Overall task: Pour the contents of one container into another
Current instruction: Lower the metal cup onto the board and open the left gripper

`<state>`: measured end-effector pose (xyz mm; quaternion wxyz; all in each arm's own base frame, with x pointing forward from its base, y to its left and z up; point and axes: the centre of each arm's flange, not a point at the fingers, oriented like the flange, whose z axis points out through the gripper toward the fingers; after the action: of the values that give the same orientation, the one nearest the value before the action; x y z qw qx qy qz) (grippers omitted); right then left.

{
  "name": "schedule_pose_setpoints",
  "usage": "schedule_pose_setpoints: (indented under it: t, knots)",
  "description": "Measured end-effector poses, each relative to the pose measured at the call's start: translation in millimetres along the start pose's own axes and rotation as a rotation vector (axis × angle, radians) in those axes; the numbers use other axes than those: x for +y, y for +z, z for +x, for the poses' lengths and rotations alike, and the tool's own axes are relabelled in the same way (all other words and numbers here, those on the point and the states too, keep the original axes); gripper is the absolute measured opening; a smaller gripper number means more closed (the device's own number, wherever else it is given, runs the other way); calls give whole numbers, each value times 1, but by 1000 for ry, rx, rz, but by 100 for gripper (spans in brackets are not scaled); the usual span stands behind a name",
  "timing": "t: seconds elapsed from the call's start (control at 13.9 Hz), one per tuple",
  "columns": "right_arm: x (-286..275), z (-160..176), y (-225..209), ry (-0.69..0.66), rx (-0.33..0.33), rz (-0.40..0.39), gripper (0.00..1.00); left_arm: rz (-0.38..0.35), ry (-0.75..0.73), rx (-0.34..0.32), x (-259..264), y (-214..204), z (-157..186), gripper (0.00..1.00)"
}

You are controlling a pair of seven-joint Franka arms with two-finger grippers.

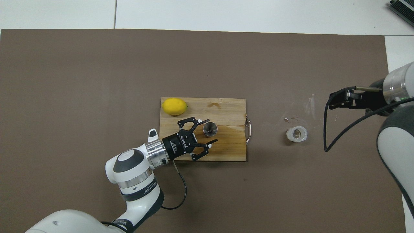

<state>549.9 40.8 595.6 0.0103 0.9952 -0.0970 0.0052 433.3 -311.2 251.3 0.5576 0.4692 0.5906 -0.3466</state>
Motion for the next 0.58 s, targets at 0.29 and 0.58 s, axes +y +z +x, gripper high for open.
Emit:
schedule_pose_setpoints:
  t: [0.29,0.58]
  knots:
    - [0,0,0,0,0,0,100,-7,6,8,3,0,-2,100]
    - [0,0,0,0,0,0,100,-23,14,33,8,-4,-5,100]
